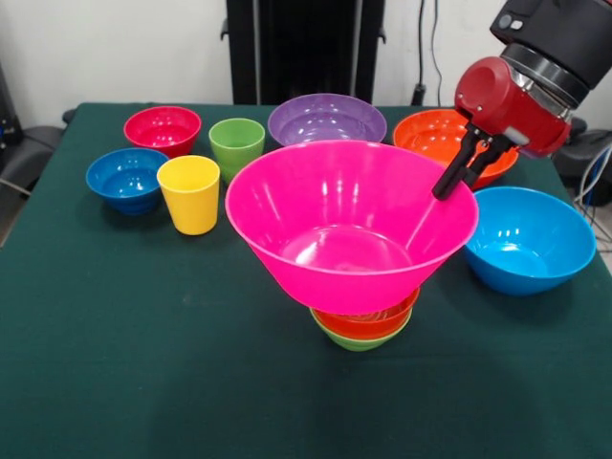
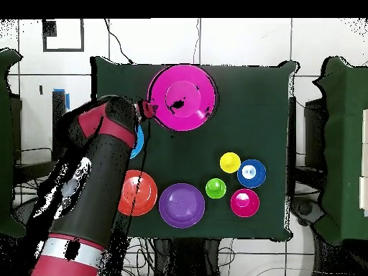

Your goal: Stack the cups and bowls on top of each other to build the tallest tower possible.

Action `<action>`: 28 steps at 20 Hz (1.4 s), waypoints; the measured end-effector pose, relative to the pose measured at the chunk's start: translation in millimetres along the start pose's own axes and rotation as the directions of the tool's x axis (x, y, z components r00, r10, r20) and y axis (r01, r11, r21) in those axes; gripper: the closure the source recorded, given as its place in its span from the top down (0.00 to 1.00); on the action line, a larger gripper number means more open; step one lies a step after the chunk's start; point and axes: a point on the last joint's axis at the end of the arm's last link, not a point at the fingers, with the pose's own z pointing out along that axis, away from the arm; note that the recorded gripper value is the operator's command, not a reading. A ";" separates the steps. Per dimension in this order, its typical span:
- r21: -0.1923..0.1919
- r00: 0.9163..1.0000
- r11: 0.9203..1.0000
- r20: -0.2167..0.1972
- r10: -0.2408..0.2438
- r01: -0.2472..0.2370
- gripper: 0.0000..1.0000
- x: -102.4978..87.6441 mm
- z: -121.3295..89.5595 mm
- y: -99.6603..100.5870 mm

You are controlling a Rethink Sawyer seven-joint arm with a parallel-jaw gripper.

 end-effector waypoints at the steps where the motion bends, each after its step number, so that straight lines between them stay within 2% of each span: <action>1: 0.000 1.000 1.000 0.000 0.000 0.000 0.00 -0.1 -0.2 0.3; 18: -0.001 1.000 1.000 0.009 -0.017 0.017 0.00 -1.1 -6.4 12.1; 28: 0.000 0.999 0.999 -0.012 -0.035 0.035 0.00 6.3 6.2 22.6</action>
